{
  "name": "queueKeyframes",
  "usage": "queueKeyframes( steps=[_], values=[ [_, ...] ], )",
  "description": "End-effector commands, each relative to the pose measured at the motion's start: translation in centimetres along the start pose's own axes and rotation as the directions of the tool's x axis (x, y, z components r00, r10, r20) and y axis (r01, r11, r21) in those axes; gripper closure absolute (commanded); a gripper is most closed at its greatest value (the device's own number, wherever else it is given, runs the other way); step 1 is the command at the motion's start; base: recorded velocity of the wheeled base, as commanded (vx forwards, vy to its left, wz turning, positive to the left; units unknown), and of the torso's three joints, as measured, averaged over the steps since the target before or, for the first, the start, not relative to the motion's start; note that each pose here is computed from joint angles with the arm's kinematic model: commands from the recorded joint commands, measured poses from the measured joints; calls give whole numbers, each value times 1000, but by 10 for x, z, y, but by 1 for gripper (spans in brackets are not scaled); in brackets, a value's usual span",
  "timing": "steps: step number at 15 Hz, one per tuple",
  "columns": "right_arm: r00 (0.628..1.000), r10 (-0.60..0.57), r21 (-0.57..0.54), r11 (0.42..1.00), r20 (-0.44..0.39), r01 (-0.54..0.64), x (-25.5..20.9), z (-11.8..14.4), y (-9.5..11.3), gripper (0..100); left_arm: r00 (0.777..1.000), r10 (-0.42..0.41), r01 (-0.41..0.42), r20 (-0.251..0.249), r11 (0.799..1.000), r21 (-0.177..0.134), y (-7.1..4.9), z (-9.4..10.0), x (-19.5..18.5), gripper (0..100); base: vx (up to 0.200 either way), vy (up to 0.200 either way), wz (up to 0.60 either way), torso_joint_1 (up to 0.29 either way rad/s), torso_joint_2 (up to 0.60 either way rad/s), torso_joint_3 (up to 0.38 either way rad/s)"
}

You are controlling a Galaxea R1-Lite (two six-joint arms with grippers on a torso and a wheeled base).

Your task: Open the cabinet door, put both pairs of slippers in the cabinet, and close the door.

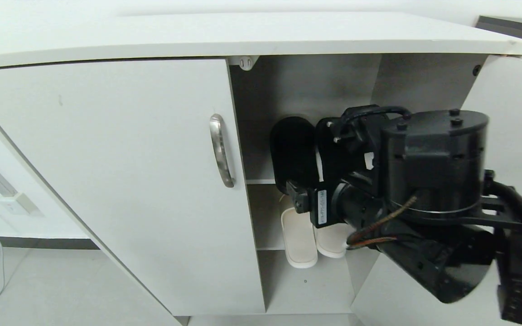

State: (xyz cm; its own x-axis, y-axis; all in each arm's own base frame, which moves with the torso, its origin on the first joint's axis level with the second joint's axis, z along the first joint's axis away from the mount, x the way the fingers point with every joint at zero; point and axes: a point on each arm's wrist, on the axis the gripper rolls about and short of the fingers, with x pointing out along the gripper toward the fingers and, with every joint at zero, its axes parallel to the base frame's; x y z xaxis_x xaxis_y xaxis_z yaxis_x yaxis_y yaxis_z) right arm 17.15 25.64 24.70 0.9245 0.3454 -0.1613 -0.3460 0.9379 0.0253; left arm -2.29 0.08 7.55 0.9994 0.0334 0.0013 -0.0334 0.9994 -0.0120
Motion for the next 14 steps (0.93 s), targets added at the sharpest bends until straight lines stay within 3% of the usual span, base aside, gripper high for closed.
queueKeyframes(
  steps=[1,3,4,14],
  values=[
    [999,49,15,999,21,-50,-27,5,-13,0,1000,0,0,-1,1000,0,0,0,0,100,0,0,0,0,0,0],
    [997,72,17,997,13,-72,-36,1,-20,0,1000,0,0,-1,1000,0,0,0,0,100,0,0,0,0,0,0],
    [997,82,9,997,0,-82,-37,-3,-21,100,1000,-1,1,-1,1000,1,0,0,0,100,0,0,0,0,0,0],
    [996,89,-14,996,-22,-89,-35,-11,-17,100,1000,-1,1,-1,1000,0,0,0,0,100,0,0,0,0,0,0]
  ],
)
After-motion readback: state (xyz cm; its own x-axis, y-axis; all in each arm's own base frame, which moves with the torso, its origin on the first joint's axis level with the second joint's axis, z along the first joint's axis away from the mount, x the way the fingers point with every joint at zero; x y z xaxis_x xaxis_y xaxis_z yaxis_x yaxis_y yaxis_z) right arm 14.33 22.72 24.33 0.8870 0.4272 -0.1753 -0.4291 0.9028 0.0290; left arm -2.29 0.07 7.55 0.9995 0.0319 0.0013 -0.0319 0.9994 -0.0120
